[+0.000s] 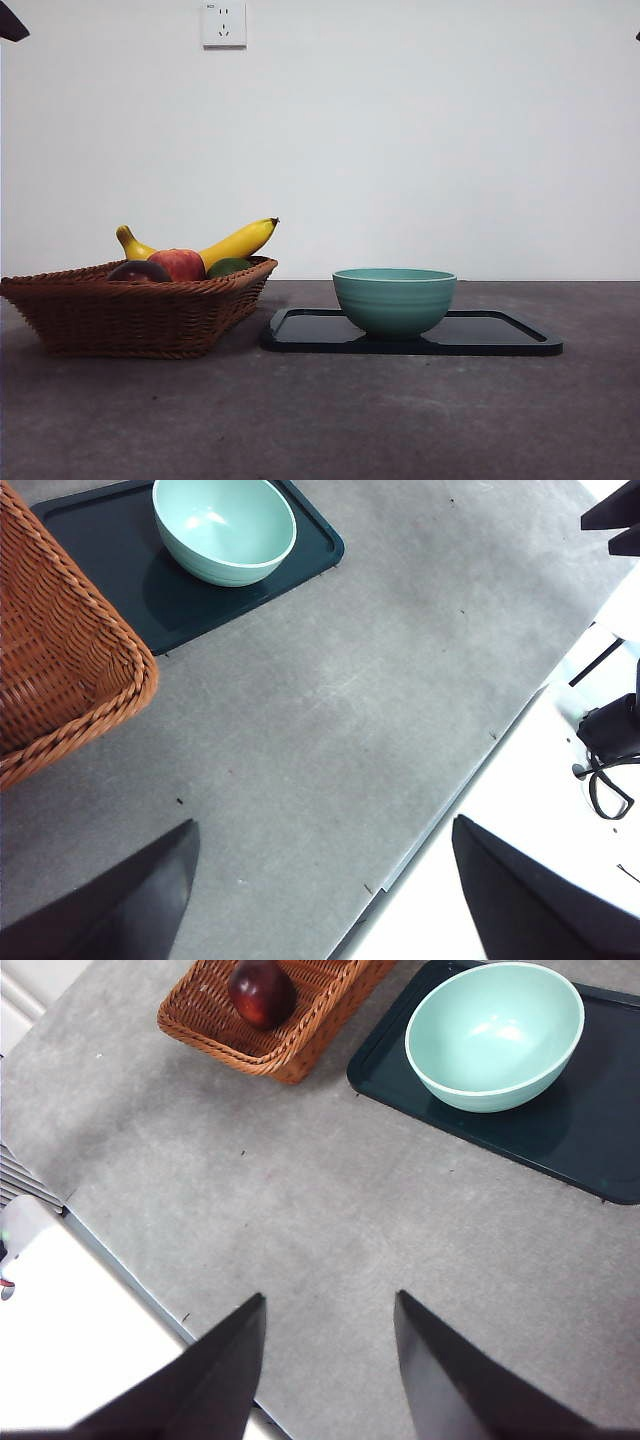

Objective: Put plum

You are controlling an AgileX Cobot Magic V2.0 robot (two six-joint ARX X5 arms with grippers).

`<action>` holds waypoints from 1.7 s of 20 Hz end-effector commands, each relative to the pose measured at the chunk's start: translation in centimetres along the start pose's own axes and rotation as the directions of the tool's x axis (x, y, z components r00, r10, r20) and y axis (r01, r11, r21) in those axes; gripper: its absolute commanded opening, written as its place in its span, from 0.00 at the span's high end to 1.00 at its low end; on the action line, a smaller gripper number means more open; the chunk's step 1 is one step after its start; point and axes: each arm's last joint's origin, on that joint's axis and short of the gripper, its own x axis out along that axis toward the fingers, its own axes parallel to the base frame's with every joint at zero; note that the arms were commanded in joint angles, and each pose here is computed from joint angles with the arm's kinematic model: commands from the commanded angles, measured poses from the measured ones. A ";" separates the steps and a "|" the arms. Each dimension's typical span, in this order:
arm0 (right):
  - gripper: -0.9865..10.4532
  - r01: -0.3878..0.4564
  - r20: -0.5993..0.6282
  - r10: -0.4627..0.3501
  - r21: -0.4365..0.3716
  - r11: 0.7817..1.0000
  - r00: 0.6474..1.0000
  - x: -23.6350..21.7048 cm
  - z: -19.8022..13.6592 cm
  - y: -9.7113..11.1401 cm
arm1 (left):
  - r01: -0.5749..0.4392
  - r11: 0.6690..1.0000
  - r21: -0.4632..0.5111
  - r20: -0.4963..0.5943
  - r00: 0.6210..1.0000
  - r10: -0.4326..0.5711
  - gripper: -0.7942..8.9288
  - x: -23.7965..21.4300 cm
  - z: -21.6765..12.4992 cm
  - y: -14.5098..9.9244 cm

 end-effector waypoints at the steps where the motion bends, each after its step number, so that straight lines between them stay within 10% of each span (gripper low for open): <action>1: 0.73 -0.002 0.007 0.002 0.013 1.000 1.000 -0.1 0.3 0.1 | 0.006 1.000 0.025 0.013 1.000 -0.006 0.51 -0.2 0.4 -0.2; 9: 0.64 0.138 0.049 -0.151 0.198 0.970 0.987 2.8 3.0 -1.9 | 0.006 1.000 0.027 0.016 1.000 -0.006 0.51 -0.2 0.5 -0.1; 22: 0.64 0.264 -0.137 -0.239 0.214 0.940 0.961 15.3 11.8 -8.9 | 0.005 1.000 0.027 0.017 1.000 -0.006 0.51 -0.2 0.5 -0.1; 34: 0.67 0.300 -0.218 -0.252 0.229 0.926 0.943 22.9 10.4 -13.3 | 0.005 1.000 0.028 0.017 1.000 -0.006 0.51 -0.2 0.5 -0.1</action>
